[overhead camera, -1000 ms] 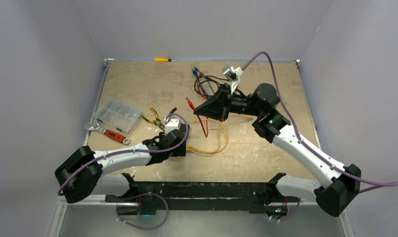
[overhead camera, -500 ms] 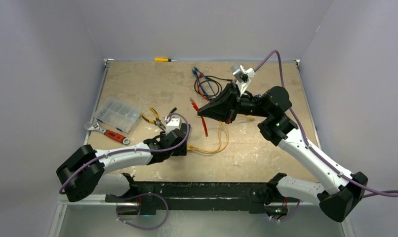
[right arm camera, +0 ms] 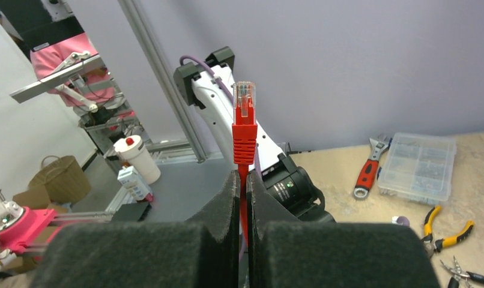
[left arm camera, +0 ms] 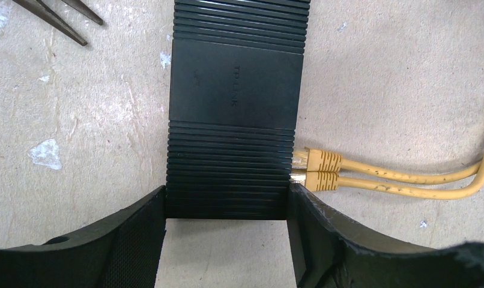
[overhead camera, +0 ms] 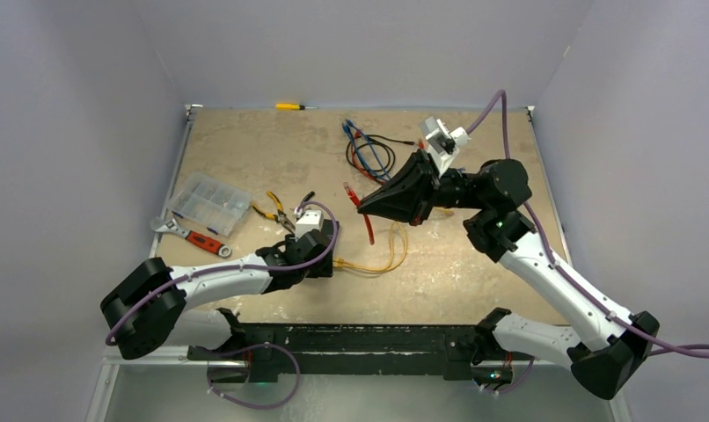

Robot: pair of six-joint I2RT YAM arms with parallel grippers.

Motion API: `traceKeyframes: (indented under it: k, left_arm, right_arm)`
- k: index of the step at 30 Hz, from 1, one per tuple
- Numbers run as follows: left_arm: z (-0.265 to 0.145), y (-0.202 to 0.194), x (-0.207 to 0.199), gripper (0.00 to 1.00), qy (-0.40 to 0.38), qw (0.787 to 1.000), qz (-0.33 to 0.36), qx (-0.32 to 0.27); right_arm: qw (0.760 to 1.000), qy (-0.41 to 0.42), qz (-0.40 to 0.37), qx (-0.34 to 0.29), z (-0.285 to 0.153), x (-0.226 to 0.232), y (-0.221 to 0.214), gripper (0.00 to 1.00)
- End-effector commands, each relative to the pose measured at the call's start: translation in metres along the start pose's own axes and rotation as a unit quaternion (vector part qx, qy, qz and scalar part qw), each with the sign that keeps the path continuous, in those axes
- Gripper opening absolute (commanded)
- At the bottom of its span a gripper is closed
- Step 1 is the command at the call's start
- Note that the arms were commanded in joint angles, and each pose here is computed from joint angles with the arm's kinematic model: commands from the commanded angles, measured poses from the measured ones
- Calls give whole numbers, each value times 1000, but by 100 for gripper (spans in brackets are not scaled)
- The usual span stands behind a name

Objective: Pull the plug from the switch port
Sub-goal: Place the connector at the center of the board.

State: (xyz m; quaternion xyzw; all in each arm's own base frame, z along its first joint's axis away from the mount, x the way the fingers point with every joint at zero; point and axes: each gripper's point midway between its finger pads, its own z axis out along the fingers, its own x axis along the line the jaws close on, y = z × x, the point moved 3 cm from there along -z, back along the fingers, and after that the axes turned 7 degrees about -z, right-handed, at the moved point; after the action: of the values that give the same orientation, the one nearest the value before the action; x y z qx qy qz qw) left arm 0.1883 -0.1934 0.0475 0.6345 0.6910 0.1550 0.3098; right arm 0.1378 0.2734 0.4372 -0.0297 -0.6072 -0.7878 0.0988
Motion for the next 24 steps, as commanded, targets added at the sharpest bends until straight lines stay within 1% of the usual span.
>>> traceKeyframes:
  k: [1,11,24]
  left_arm:
    - [3,-39,27,0,44,996,31,74]
    - [3,-40,29,0,46,996,32,75]
    - [3,-41,29,0,46,996,31,75]
  right_arm:
    - [997,46,-62,-30,-4,32,32,0]
    - [994,62,-73,-43,-7,44,40,0]
    - [992,64,-88,-61,-11,57,54,0]
